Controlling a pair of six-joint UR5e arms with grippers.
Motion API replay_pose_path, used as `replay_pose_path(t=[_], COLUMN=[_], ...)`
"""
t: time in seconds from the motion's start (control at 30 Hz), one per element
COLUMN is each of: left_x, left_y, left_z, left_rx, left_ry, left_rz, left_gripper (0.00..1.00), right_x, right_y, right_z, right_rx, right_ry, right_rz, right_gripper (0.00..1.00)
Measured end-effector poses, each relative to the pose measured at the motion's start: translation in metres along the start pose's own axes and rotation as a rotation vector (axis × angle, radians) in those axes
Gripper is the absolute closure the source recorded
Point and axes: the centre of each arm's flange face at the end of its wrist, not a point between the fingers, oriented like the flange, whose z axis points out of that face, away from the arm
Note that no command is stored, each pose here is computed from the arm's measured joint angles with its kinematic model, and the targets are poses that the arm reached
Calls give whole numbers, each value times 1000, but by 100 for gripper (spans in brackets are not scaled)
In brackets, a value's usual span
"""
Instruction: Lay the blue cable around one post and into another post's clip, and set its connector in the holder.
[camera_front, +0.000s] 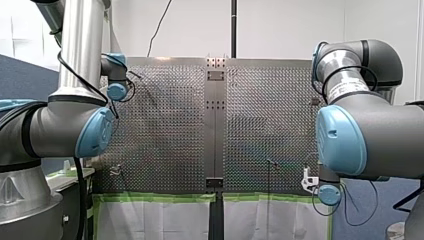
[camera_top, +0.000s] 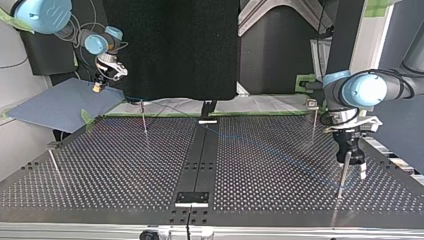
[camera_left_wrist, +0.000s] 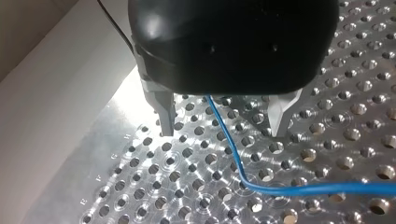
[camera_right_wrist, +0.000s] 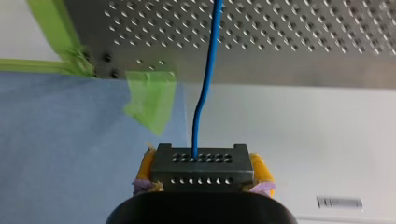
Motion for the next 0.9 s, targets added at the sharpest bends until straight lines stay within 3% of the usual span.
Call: replay_pose_path(t=[0.1,0.2,0.63,0.9], left_x=[0,0,0,1], left_y=[0,0,-1,0], left_z=[0,0,0,-2], left_rx=[-2,-2,-3,-21], left_ry=[0,-1,-1,-1], left_rz=[0,0,1,4], left_gripper=[0,0,0,0], right_x=[-2,-3,-1,0], right_y=[-6,-14,-37,-48], right_z=[-3,-6,-7,-8], right_rx=[34,70,206,275], right_ry=[-18,-24,-17,-8], right_rz=[-27,-40,-69,-75], right_gripper=[100,100,100,100])
